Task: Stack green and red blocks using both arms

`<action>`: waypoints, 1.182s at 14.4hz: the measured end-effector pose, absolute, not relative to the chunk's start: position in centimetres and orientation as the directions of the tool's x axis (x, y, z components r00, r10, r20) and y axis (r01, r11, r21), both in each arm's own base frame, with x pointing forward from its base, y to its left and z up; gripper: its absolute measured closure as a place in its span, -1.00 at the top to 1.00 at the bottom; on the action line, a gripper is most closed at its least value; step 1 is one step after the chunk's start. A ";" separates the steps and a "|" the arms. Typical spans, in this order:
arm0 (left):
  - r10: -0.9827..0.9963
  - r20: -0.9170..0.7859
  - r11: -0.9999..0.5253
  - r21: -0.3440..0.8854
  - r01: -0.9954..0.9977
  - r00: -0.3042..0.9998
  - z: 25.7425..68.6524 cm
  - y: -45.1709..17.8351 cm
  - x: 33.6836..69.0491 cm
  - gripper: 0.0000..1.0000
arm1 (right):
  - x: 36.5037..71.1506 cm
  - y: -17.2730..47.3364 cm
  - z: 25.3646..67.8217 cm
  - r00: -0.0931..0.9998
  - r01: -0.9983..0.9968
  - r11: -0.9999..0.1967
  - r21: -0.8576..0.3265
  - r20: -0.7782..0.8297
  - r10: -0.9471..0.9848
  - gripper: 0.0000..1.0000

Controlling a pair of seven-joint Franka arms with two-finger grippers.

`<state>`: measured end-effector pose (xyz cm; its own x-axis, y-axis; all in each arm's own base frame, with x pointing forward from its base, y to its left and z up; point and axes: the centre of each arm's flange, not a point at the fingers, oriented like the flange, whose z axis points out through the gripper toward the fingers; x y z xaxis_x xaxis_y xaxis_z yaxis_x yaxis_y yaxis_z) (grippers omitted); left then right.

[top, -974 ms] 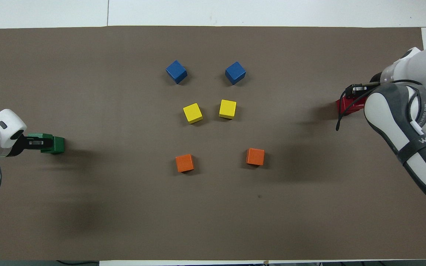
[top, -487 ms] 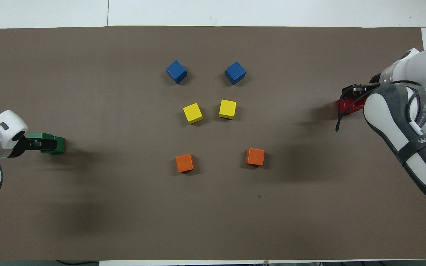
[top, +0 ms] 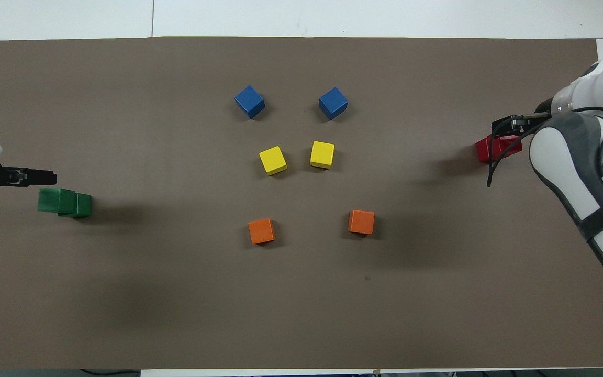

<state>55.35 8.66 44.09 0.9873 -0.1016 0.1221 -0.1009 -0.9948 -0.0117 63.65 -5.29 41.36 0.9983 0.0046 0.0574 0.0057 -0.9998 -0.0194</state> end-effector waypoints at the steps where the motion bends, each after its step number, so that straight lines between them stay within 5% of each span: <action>1: -0.083 0.123 -0.997 -0.008 -0.083 0.989 45.1 8.6 55.6 1.00 | 63.3 -4.9 43.5 0.998 0.011 -1.000 -0.017 0.064 0.010 1.00; 9: 0.054 0.056 -0.998 0.023 0.053 0.997 55.8 5.1 56.7 1.00 | 57.4 -3.1 55.9 0.998 0.033 -0.999 0.001 0.055 0.033 1.00; 17: 0.026 -0.009 -0.999 0.026 0.026 1.000 59.7 2.6 55.8 1.00 | 56.8 -2.9 57.1 0.999 0.036 -0.999 -0.006 -0.017 0.036 1.00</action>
<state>55.80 2.55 59.67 0.9996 0.0256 -0.0090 0.0258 -0.9993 0.0262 56.79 -2.92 57.06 0.9992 0.0359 -0.0174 0.0358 -0.9993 -0.0061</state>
